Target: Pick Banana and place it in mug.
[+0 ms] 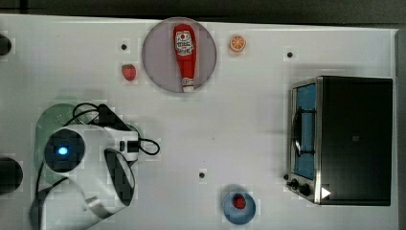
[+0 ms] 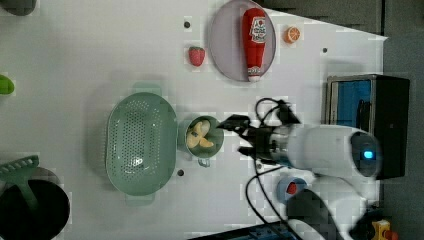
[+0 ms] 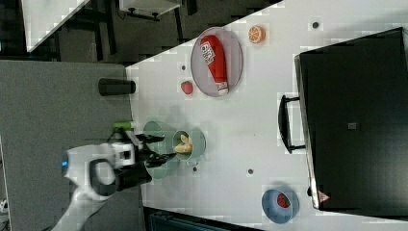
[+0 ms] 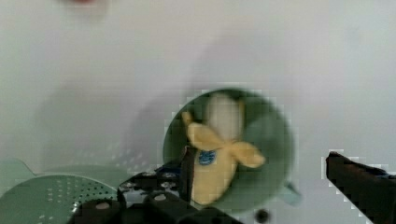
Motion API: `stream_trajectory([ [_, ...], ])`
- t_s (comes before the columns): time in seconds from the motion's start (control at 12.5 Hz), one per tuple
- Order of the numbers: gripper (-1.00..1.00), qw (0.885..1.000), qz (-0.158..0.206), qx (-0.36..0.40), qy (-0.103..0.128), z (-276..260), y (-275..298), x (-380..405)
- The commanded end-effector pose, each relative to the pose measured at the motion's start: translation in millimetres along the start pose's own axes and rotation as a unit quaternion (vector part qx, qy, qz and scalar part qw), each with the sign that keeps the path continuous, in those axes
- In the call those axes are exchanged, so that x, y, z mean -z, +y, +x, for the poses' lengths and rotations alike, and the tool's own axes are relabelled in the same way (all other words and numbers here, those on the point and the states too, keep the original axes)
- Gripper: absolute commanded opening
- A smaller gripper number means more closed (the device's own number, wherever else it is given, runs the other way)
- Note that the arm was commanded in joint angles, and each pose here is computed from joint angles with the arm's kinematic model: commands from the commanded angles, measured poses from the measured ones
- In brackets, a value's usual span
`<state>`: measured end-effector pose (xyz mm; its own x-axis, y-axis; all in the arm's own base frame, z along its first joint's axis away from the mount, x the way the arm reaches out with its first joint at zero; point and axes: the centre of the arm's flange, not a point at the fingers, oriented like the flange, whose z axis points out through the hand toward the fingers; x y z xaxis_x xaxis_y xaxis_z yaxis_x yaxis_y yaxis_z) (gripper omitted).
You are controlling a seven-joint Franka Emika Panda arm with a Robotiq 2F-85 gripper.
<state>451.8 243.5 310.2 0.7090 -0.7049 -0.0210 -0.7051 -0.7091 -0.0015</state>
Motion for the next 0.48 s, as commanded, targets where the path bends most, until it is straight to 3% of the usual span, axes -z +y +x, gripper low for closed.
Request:
stream_trajectory([
  [0.08,1.00,0.997,0.020,-0.061,0.033,39.3,1.7,105.0],
  [0.48,1.00,0.995,-0.002,-0.098,0.036,111.1,59.7,238.9],
])
